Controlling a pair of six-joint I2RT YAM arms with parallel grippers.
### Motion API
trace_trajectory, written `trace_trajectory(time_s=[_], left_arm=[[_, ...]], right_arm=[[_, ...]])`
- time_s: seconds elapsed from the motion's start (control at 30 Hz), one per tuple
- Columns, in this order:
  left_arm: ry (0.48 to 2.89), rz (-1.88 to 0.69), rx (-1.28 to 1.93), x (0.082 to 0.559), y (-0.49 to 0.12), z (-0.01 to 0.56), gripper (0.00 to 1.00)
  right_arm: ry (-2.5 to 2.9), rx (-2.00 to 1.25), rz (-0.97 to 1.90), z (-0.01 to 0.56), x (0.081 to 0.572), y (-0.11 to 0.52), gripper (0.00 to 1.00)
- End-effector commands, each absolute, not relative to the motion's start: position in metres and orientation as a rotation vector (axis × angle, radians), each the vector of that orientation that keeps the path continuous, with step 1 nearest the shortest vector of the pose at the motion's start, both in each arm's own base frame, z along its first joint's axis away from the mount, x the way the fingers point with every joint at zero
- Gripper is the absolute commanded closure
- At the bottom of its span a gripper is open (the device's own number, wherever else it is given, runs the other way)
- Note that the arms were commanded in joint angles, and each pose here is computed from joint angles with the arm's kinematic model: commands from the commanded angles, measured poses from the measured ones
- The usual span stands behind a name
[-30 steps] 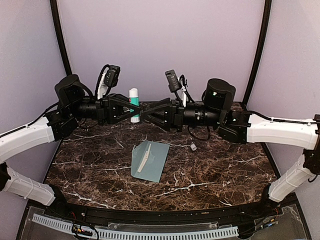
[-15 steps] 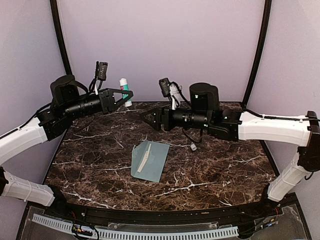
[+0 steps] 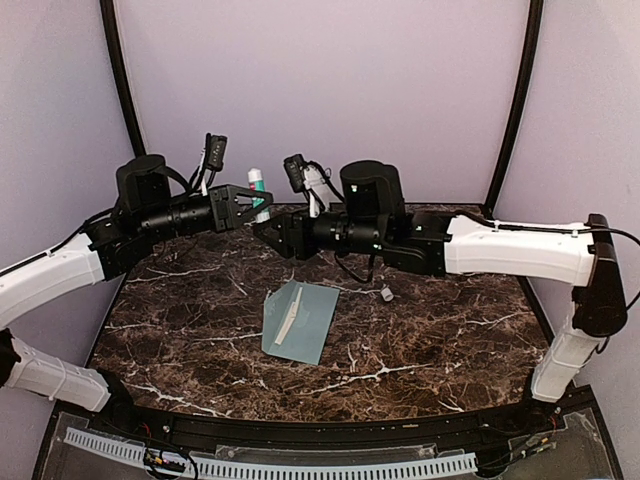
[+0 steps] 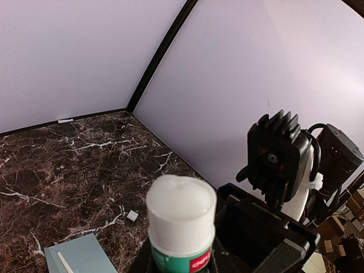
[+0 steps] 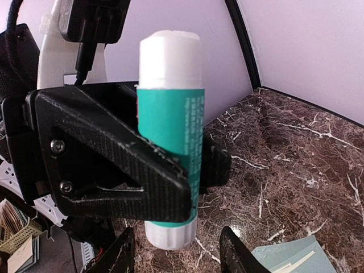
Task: Place the letter into the envelope and seal it
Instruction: Unscrew the solid glue.
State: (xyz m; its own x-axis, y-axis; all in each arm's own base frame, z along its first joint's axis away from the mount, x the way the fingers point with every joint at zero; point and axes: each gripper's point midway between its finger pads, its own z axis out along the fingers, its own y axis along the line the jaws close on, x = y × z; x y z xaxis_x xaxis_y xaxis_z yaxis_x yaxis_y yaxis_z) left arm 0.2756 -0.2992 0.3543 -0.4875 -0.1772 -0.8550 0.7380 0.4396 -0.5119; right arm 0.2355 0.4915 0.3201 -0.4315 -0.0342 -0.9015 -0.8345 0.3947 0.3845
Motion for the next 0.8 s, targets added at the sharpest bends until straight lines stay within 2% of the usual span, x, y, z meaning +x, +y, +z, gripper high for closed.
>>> trace_trajectory(time_s=[0.0, 0.27, 0.5, 0.63, 0.77], left_arm=[[1.71, -1.235, 0.513, 0.269, -0.3, 0.359, 1.0], [1.717, -1.275, 0.528, 0.264, -0.302, 0.354, 1.0], [1.696, -1.279, 0.561, 0.26, -0.303, 0.359, 1.0], [1.635, -1.328, 0.663, 0.245, -0.303, 0.367, 1.0], [1.522, -1.455, 0.865, 0.21, -0.307, 0.377, 1.0]], right_arm=[[1.72, -0.764, 1.132, 0.335, 0.237, 0.501, 0.55], [1.702, -0.782, 1.141, 0.337, 0.239, 0.509, 0.65], [1.673, -0.755, 1.168, 0.343, 0.238, 0.502, 0.92], [1.612, -0.733, 1.217, 0.359, 0.233, 0.486, 0.95], [1.478, -0.812, 1.348, 0.382, 0.208, 0.473, 0.97]])
